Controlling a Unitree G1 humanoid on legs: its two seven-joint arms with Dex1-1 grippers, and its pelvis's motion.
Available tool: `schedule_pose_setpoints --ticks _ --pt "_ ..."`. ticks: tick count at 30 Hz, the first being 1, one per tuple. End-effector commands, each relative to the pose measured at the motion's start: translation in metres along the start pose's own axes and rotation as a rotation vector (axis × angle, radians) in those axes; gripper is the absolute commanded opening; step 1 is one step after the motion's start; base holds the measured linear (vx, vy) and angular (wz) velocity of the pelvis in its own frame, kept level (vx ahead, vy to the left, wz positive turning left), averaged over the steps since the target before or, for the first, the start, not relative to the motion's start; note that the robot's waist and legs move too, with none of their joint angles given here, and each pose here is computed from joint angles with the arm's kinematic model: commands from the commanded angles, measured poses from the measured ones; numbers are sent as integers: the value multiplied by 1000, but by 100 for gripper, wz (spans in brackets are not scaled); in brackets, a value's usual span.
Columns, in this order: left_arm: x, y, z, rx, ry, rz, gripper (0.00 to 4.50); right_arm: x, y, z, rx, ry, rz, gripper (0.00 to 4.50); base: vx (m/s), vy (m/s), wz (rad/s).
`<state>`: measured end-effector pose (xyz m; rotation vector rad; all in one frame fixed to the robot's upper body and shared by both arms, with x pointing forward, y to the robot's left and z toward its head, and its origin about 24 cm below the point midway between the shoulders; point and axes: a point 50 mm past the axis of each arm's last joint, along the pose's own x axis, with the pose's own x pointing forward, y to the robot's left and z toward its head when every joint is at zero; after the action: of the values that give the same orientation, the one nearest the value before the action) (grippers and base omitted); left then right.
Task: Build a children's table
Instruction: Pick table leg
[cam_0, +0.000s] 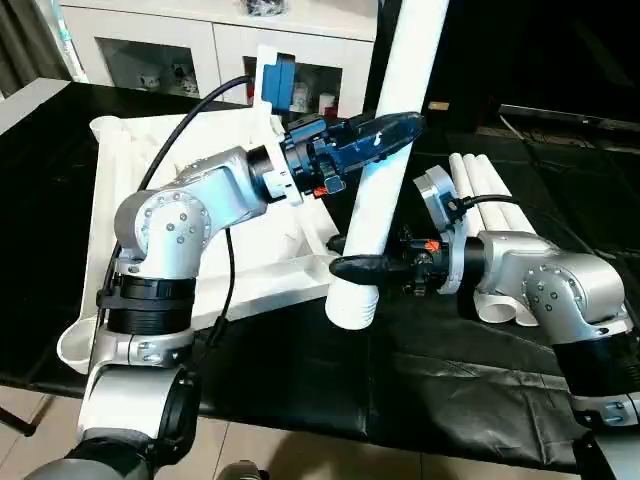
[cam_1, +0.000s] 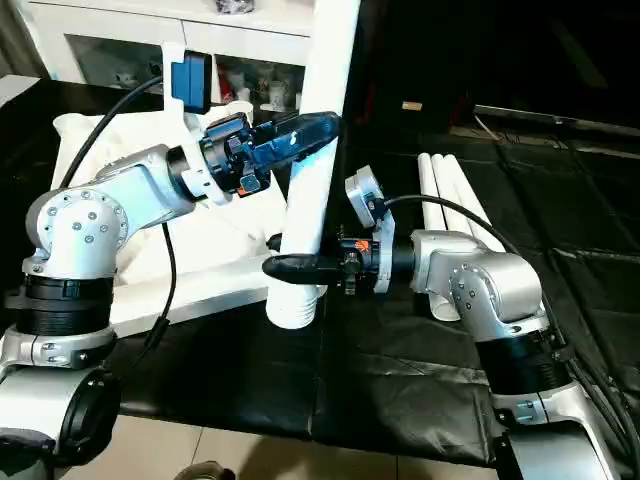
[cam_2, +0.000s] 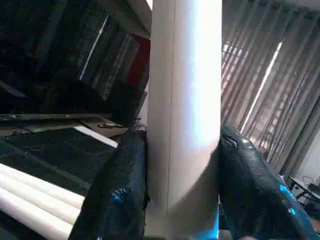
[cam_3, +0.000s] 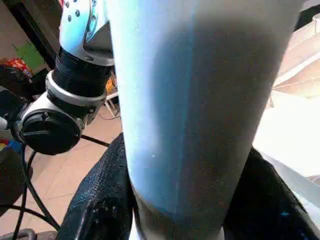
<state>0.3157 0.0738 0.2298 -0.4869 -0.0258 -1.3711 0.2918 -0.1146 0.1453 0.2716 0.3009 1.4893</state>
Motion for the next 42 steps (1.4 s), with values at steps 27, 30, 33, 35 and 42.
schedule_pose_setpoints --ticks 27,30,33,35,42 --pt "5 -6 9 30 -23 -40 175 4 2 -3 43 -25 23 261 0 0 0" --pt "5 -6 9 32 -24 -42 175 3 1 -6 48 -17 15 229 0 0 0" --pt "5 -7 10 32 -26 -44 175 3 1 -7 52 -12 10 200 0 0 0" --pt "5 -7 10 31 -30 -47 175 3 1 -9 56 -10 7 197 0 0 0" --pt "5 -7 13 34 -49 -47 175 3 1 -11 60 -6 5 193 0 0 0"
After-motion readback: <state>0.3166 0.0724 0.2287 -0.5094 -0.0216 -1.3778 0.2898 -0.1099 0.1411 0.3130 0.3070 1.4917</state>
